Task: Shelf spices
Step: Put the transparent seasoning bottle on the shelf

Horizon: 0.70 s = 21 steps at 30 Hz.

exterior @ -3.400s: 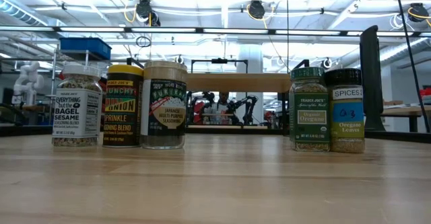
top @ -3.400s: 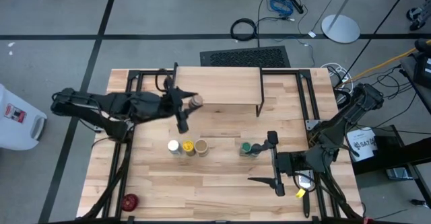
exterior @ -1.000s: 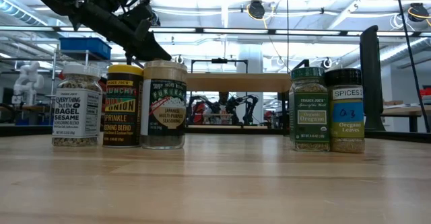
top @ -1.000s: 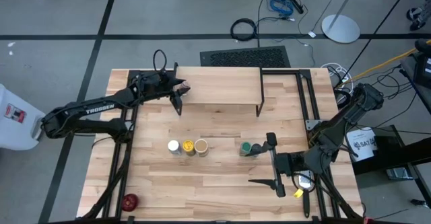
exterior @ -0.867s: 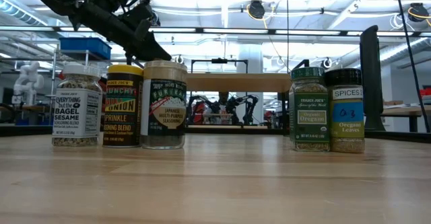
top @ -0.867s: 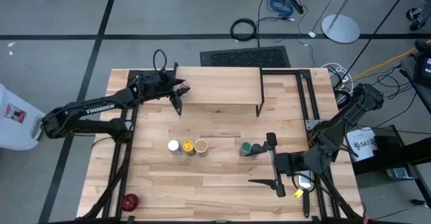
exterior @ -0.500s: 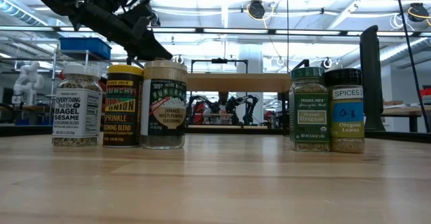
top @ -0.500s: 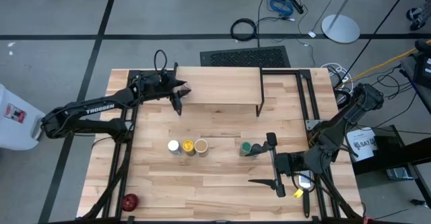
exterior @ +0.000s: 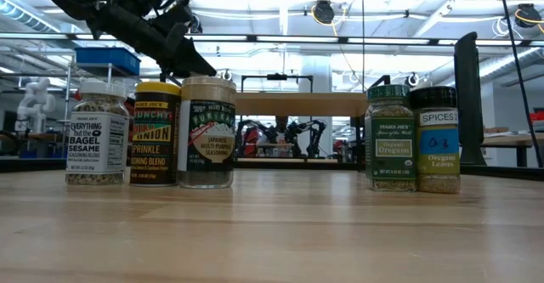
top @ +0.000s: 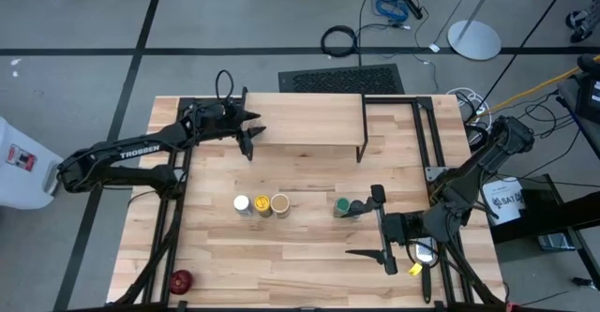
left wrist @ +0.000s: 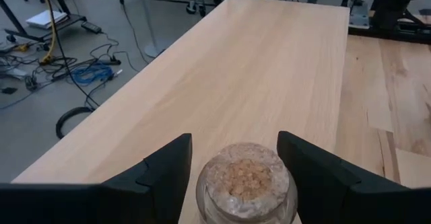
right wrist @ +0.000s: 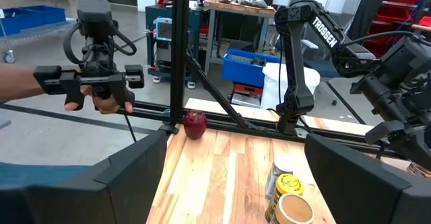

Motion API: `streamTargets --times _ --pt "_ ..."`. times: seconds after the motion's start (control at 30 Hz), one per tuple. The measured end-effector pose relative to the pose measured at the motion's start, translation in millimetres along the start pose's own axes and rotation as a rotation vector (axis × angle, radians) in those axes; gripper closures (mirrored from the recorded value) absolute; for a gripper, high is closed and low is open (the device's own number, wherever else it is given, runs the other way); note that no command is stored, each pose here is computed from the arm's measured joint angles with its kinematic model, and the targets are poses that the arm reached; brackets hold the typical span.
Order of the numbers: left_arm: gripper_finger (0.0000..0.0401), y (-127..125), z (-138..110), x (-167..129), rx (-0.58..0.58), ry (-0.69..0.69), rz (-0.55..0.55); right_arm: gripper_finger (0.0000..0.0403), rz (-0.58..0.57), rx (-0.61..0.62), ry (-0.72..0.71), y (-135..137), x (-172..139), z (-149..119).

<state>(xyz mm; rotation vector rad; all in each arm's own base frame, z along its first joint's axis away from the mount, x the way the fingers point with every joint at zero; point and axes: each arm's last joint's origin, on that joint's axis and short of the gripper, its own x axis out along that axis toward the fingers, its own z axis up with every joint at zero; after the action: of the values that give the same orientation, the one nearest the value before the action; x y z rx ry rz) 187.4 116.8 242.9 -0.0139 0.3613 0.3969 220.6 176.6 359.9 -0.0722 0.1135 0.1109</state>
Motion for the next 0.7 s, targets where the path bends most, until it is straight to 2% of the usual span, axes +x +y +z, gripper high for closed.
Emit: streamTargets --times 0.3,0.7 --pt "0.0173 1.2 0.2 -0.1 0.022 0.002 0.039 0.0062 0.000 -0.001 0.002 0.0 0.0 -0.1" --pt "0.0173 -0.7 4.9 -0.6 0.050 -0.011 0.019 0.0062 0.000 -0.006 0.009 0.0 0.0 -1.0"
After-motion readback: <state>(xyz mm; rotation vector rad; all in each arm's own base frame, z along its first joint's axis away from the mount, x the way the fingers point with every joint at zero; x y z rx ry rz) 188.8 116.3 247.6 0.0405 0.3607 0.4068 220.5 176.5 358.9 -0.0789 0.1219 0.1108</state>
